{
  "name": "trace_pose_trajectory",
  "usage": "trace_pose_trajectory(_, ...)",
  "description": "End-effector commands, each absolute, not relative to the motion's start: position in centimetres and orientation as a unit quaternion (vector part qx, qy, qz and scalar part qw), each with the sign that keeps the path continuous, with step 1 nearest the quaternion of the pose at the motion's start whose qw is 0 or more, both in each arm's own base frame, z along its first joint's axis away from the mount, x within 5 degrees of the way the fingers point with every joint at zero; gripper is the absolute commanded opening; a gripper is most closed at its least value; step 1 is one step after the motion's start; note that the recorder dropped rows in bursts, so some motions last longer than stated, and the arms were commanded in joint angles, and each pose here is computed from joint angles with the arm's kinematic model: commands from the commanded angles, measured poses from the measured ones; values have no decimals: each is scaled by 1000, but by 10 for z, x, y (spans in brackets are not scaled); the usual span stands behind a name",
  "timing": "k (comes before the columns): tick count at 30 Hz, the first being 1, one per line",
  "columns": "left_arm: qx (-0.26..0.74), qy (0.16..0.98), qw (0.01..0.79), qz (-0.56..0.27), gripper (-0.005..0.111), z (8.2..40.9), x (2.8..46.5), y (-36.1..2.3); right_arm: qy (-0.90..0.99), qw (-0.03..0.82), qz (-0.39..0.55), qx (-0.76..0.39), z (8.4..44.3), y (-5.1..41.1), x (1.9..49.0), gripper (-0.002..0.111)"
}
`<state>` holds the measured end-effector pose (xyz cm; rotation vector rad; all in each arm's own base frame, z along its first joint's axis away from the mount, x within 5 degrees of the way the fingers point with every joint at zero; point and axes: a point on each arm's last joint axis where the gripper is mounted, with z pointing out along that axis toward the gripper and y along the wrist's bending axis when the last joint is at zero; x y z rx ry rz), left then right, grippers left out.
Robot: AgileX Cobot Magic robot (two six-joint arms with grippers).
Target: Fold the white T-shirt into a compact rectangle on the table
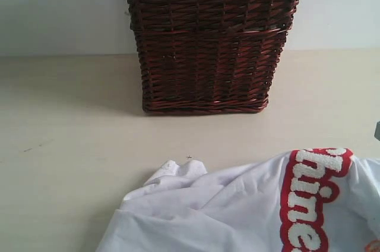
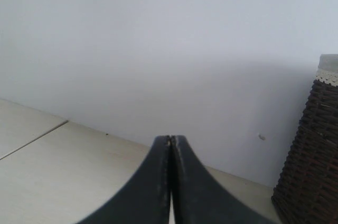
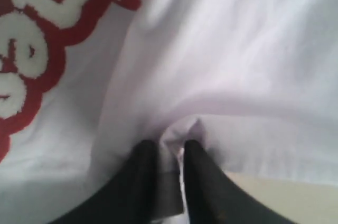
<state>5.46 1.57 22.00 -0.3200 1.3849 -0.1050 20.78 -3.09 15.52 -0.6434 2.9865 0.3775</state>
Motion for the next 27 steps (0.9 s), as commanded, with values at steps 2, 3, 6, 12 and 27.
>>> trace_pose_trajectory(2, -145, 635, 757, -47, 0, 219, 54, 16, 972, 44, 121, -196, 157, -31, 210, 50)
trace_pose_trajectory(3, -145, 635, 757, -47, 0, 219, 54, 16, 972, 52, 126, -189, 159, -30, 211, 52)
trace_pose_trajectory(6, -145, 635, 757, -47, 0, 219, 54, 16, 963, 114, 124, -211, 180, -25, 209, 52)
trace_pose_trajectory(12, -145, 635, 757, -47, 0, 219, 54, 16, 887, 353, -19, -298, 253, -21, 199, 52)
trace_pose_trajectory(27, -145, 635, 757, -47, 0, 219, 54, 16, 925, 265, -65, -264, 194, -48, 238, 51)
